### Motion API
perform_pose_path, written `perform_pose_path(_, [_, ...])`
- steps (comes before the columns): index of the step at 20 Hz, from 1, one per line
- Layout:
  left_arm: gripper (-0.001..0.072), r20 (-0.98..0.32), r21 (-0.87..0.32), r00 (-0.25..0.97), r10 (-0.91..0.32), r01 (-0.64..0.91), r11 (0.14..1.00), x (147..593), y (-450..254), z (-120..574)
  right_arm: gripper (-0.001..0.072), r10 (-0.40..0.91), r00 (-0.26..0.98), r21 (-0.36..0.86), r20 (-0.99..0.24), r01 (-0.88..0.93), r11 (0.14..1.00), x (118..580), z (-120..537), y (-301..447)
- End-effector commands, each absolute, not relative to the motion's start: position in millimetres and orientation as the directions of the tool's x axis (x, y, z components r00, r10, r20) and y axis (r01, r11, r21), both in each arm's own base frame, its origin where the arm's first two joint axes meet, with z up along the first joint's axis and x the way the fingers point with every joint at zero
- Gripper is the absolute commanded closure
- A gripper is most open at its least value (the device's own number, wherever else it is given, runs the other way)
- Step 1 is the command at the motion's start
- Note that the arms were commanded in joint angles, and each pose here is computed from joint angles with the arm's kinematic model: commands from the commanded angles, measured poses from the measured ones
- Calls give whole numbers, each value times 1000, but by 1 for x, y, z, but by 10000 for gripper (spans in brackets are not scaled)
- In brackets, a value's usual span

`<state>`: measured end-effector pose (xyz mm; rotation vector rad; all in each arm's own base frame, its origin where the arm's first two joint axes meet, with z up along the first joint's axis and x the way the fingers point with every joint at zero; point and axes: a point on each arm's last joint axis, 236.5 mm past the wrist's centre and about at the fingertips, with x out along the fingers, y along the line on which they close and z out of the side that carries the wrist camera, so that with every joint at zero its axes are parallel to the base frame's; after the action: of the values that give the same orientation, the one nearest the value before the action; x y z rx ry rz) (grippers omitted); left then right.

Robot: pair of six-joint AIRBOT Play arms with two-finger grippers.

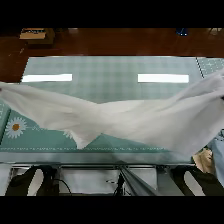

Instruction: Fold the shirts.

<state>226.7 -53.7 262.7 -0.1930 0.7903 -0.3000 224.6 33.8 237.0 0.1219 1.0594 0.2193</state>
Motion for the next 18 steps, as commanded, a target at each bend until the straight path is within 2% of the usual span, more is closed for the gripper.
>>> perform_pose_path(1, [688,-730,-365,561,-391,164,916,259,-54,191,674,225,317,183,-921,-156,971,274,175,30])
perform_pose_path(5, [687,-743,-425,526,-415,110,899,331,-54,137,674,272,307,253,-912,-101,962,369,109,30])
perform_pose_path(9, [686,-741,-430,539,-400,78,900,407,-66,77,673,345,290,347,-893,-44,937,424,47,41])
perform_pose_path(12, [686,-782,-424,476,-402,65,903,429,-80,20,673,346,303,364,-888,3,931,450,13,38])
perform_pose_path(15, [686,-823,-430,402,-401,18,903,432,-79,-25,670,338,280,359,-899,29,933,456,-11,35])
perform_pose_path(16, [657,-832,-433,382,-403,10,901,429,-78,-32,579,339,272,361,-901,33,932,456,-15,34])
perform_pose_path(17, [471,-840,-432,364,-403,2,902,425,-73,-33,385,340,266,360,-902,27,933,454,-14,34])
perform_pose_path(18, [239,-852,-428,337,-402,-4,904,419,-63,-30,232,347,245,356,-905,-10,935,450,-10,33])
